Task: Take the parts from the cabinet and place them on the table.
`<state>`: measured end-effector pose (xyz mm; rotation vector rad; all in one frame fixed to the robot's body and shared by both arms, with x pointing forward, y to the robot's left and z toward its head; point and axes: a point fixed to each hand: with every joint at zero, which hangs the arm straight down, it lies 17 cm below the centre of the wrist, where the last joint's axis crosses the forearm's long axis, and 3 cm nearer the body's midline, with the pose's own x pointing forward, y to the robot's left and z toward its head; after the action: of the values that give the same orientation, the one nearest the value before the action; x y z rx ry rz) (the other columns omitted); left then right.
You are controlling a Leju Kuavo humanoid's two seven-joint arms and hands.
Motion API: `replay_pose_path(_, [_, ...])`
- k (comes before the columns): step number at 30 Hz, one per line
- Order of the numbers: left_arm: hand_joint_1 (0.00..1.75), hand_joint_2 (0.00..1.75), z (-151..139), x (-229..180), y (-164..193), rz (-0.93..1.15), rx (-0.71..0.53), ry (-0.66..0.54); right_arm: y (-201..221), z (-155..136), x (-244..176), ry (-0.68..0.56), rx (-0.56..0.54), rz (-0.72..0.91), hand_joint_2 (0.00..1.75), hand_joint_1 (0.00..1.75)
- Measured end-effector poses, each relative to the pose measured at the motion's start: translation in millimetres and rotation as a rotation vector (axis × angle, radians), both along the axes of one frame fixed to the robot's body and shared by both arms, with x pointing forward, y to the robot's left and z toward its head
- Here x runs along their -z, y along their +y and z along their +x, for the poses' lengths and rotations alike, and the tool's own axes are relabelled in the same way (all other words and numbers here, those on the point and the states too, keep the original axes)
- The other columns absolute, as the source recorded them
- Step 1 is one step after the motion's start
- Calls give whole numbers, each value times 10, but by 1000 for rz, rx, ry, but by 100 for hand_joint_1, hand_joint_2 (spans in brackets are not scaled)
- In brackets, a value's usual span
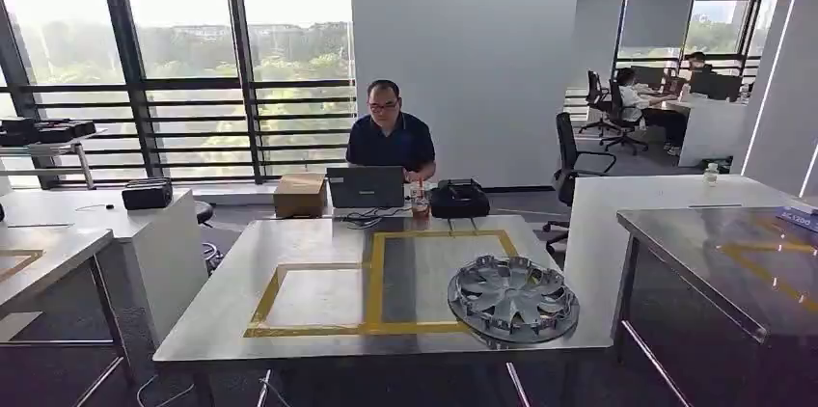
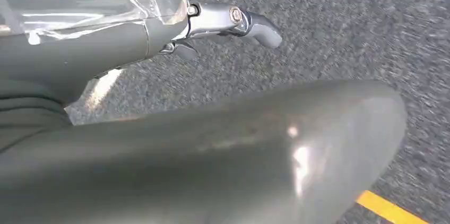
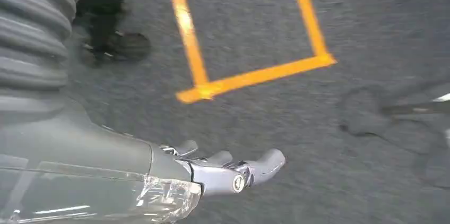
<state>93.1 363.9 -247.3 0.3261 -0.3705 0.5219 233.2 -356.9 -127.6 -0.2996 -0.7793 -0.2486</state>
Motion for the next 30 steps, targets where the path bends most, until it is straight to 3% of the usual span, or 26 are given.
replay_pose_path(9, [0, 0, -59, 6, -45, -14, -16, 12, 21, -414, 575, 175, 35, 41, 175, 0])
replay_pose_path(24, [0, 0, -88, -8, -22, 0, -33, 18, 88, -929, 1031, 356, 51, 54, 175, 0])
replay_pose_path(30, [0, 0, -105, -10, -13, 1, -39, 21, 102, -1005, 1109, 393, 43, 49, 175, 0])
